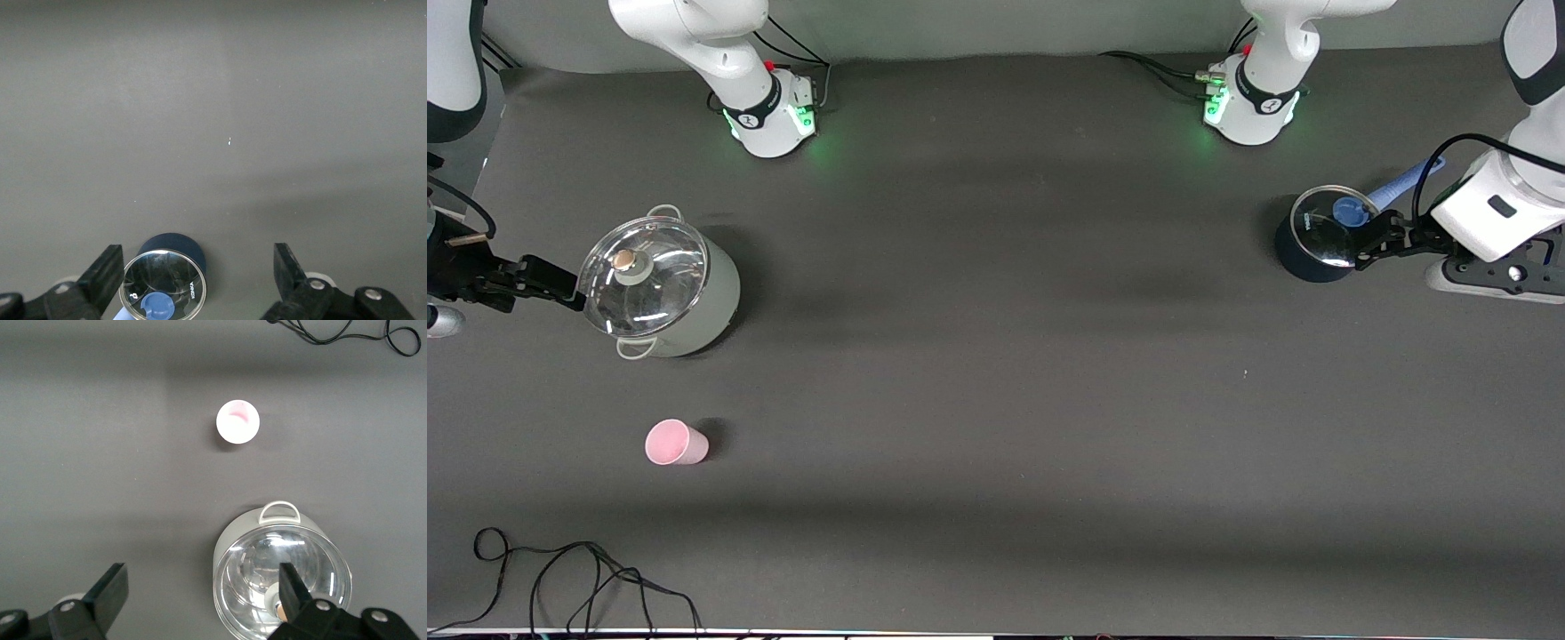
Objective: Transfer pink cup from left to right arm
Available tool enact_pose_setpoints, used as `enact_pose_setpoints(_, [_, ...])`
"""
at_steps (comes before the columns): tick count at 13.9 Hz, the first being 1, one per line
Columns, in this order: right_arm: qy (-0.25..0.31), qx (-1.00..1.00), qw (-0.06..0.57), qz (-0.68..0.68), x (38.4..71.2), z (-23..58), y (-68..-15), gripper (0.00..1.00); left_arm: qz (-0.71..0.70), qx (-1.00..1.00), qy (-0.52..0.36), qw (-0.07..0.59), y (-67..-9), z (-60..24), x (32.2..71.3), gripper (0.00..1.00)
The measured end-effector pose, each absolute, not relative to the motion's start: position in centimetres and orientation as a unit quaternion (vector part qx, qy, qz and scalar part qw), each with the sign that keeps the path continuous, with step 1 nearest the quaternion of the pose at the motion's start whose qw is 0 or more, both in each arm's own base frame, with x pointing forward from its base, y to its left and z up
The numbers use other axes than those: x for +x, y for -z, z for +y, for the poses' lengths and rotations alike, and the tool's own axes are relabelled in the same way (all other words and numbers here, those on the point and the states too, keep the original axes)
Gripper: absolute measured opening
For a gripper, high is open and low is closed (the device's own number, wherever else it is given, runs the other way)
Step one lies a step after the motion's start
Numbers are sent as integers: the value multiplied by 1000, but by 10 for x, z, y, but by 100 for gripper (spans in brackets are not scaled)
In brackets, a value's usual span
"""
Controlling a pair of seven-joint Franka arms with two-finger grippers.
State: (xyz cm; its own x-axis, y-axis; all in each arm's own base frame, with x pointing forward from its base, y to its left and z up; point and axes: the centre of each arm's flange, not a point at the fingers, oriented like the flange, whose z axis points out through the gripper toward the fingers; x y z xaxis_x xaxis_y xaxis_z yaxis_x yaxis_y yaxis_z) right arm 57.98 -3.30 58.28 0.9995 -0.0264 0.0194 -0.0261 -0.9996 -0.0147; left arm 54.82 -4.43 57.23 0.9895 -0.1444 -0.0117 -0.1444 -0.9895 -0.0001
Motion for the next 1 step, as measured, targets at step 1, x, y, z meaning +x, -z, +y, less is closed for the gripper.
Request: enact_pose_setpoints(1, [10, -1000, 7, 13, 580, -33, -583, 100, 73, -997, -6, 0, -572, -44, 548, 100])
